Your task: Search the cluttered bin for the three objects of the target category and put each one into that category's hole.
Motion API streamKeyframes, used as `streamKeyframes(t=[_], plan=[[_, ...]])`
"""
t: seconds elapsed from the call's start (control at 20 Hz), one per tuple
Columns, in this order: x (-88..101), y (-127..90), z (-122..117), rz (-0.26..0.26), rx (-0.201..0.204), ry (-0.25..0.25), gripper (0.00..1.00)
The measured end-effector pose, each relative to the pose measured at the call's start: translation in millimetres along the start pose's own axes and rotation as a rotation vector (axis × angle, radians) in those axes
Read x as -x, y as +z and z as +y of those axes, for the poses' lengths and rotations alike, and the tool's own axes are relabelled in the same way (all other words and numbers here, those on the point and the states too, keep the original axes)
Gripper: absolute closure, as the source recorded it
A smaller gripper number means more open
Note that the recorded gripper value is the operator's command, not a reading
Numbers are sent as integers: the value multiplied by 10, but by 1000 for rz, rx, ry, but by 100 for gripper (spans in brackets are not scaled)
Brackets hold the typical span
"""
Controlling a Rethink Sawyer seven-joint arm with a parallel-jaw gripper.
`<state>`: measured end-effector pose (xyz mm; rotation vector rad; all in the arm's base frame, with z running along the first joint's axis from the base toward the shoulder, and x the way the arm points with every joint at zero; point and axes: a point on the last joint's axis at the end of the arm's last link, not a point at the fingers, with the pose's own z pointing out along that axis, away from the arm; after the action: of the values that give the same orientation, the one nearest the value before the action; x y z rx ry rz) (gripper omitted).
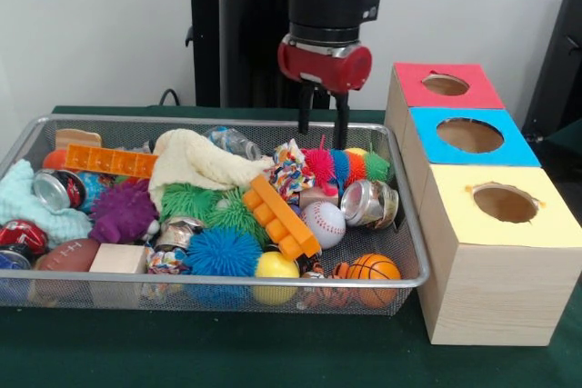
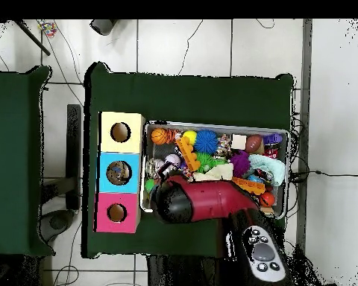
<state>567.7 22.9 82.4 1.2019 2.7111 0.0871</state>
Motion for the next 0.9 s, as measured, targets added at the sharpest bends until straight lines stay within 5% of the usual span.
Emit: streamKeyframes(t=[0.3,0.65,0.85,0.9], plan=[[400,-106,-235,-18,35,-2,0],[567,-223,-476,-18,29,-95,0],[485,-298,-463,13,20,-202,0],[392,-316,-391,27,16,-269,0]])
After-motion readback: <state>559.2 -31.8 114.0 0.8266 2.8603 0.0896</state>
